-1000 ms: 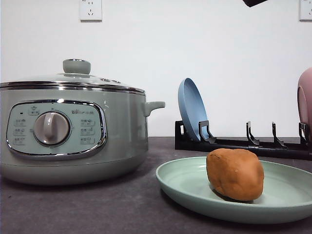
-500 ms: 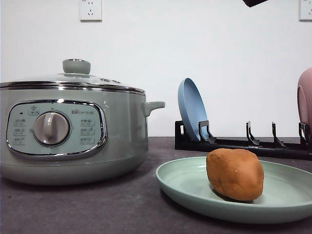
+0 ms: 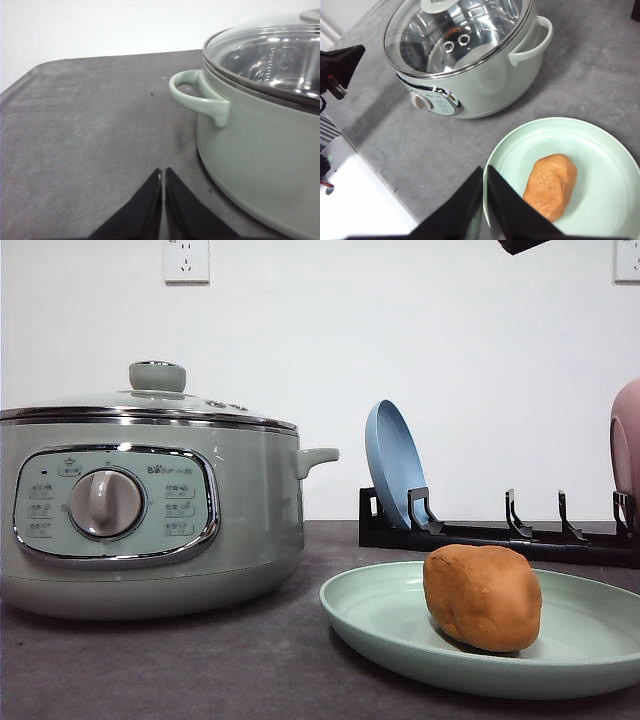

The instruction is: Transfer potato from steamer to green plate

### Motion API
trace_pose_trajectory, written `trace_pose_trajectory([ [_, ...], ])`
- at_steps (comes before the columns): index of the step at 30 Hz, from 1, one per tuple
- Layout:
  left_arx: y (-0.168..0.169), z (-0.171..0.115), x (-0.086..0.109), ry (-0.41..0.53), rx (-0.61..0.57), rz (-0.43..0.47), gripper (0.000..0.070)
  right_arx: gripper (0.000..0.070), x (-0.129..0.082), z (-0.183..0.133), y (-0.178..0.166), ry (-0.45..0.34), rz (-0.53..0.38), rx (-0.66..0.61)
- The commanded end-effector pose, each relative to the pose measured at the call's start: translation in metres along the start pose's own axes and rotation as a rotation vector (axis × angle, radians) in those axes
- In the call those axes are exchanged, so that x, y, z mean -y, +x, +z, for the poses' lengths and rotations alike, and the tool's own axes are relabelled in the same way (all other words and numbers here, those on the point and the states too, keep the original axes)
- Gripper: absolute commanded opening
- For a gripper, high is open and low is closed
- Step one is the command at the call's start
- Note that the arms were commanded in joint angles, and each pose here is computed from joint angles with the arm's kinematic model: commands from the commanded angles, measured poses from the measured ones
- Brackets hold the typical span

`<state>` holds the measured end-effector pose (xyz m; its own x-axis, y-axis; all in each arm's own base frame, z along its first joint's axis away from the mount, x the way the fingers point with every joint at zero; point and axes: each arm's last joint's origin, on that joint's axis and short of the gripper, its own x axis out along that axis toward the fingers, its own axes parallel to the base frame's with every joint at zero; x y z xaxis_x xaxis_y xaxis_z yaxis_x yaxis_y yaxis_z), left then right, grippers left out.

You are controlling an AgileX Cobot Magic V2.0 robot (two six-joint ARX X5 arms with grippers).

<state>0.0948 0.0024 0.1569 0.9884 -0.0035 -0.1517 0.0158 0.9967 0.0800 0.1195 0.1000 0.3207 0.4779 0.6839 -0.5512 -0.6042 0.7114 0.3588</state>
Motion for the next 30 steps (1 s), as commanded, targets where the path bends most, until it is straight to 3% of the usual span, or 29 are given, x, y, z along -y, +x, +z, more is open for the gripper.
trace_pose_trajectory([
  [1, 0.002, -0.007, 0.000, -0.007, -0.026, -0.001, 0.0002, 0.0000, -0.003, 0.004, -0.002, -0.019, 0.015, 0.018],
  [12, 0.002, -0.007, 0.000, -0.007, -0.026, -0.001, 0.0002, 0.0000, -0.003, 0.004, -0.002, -0.019, 0.016, 0.018],
  [14, 0.002, -0.007, 0.000, -0.007, -0.026, -0.001, 0.0002, 0.0000, -0.001, 0.005, -0.006, -0.059, -0.020, 0.046],
  [17, 0.002, -0.007, 0.000, -0.007, -0.026, -0.001, 0.0002, 0.0000, 0.005, 0.008, -0.016, -0.077, -0.102, 0.130],
  [22, 0.002, -0.007, 0.000, -0.007, -0.026, -0.001, 0.0002, 0.0000, 0.022, 0.003, -0.039, -0.083, -0.210, 0.371],
  [30, 0.002, -0.007, 0.000, -0.007, -0.026, -0.001, 0.0002, 0.0000, 0.059, -0.038, -0.050, -0.109, -0.467, 0.684],
])
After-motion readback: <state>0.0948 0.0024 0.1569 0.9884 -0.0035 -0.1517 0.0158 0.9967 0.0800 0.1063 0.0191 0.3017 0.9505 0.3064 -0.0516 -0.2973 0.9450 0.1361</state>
